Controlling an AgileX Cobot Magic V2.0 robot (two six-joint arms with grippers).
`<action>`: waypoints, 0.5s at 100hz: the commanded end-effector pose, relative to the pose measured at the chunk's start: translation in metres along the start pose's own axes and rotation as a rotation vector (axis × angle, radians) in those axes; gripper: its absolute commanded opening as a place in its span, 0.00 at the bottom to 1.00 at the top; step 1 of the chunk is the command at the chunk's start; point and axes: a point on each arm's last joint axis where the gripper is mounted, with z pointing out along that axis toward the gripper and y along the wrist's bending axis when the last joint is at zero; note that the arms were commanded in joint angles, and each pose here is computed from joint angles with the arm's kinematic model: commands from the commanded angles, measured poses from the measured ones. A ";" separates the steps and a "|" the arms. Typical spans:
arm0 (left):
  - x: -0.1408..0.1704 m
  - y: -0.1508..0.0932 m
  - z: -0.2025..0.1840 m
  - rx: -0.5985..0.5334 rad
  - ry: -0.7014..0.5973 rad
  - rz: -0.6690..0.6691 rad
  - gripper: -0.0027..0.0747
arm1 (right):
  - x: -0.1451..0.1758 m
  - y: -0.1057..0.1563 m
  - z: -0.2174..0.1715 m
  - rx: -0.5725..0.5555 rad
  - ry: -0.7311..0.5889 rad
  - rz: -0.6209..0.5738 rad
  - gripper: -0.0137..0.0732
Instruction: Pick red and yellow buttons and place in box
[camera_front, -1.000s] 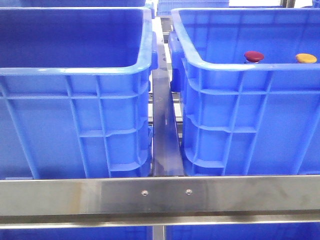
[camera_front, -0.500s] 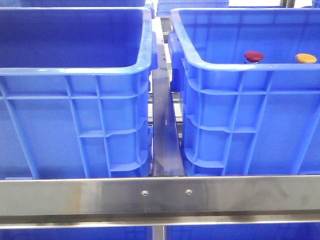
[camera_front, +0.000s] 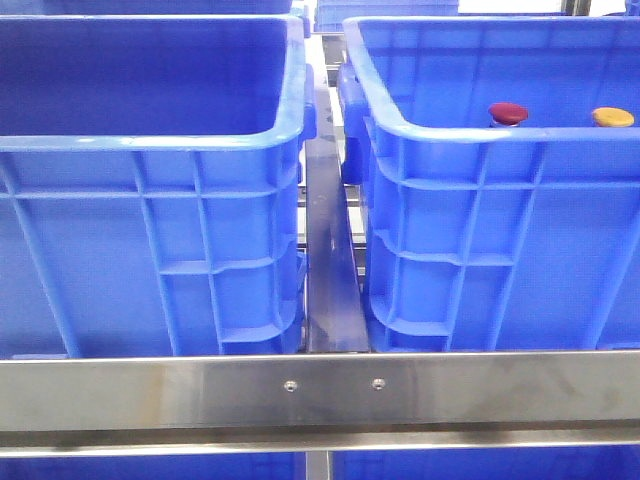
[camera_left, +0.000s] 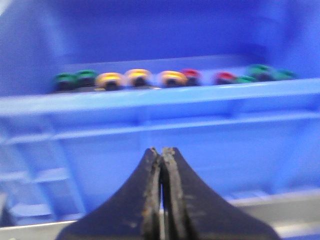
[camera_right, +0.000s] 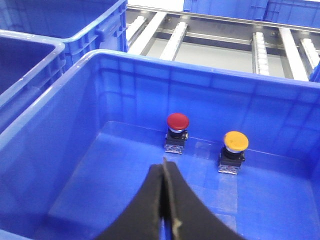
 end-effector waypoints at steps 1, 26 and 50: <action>-0.006 0.002 0.002 -0.041 -0.192 -0.042 0.01 | -0.010 -0.002 -0.002 0.018 -0.035 -0.006 0.08; 0.015 0.006 0.004 -0.127 -0.169 -0.048 0.01 | -0.010 -0.002 -0.002 0.017 -0.034 -0.006 0.08; 0.016 0.006 0.004 -0.130 -0.163 -0.048 0.01 | -0.009 -0.001 -0.002 0.012 -0.032 -0.006 0.08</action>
